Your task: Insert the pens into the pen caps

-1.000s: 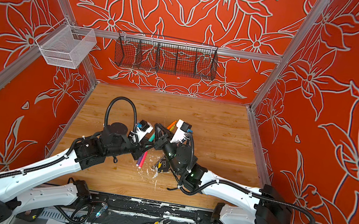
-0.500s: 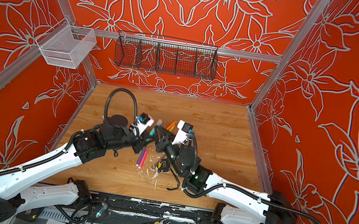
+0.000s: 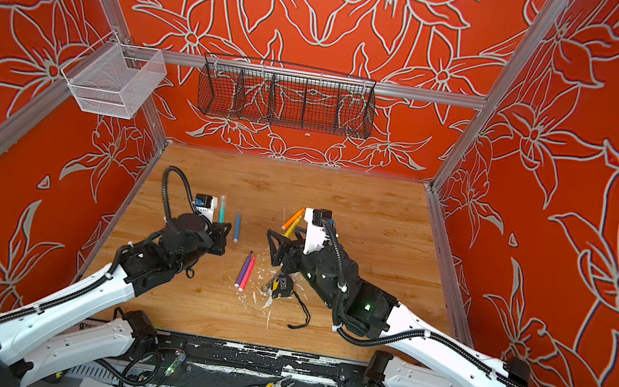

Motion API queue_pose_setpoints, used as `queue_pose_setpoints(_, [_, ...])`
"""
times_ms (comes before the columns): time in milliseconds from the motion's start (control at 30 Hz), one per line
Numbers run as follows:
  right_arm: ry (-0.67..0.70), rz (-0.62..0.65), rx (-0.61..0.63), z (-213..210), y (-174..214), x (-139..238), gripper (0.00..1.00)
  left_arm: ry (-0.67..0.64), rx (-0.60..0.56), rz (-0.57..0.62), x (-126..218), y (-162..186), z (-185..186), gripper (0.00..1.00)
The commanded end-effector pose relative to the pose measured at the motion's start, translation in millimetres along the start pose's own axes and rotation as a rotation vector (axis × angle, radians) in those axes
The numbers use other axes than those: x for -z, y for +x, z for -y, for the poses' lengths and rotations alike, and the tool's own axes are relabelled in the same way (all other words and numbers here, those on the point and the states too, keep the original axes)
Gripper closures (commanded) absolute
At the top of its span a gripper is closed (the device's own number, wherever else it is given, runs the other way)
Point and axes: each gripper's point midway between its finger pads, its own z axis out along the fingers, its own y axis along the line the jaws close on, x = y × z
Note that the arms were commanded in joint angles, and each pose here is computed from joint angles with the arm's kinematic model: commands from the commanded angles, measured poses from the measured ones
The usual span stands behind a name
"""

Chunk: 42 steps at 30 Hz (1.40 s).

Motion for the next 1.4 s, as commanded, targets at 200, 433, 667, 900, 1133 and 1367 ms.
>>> queue_pose_setpoints(200, [0.173, -0.053, 0.302, 52, 7, -4, 0.15, -0.324, 0.198, -0.181, -28, 61, -62, 1.0])
queue_pose_setpoints(433, [0.262, -0.021, 0.29, 94, 8, 5, 0.14, -0.373, 0.265, -0.27, -52, 74, -72, 1.0])
queue_pose_setpoints(667, [0.274, -0.006, 0.3, 104, 9, 13, 0.12, -0.533, 0.251, -0.365, -77, 83, -86, 1.0])
queue_pose_setpoints(900, [0.452, 0.02, 0.336, 137, -8, 34, 0.08, -0.545, 0.223, -0.434, -115, 85, -85, 1.0])
queue_pose_setpoints(1133, [0.338, 0.007, 0.343, 131, 12, 38, 0.06, -0.539, 0.182, -0.452, -140, 76, -85, 1.0])
queue_pose_setpoints(1367, [0.243, -0.021, 0.322, 113, 14, 34, 0.06, -0.558, 0.145, -0.503, -159, 80, -86, 1.0])
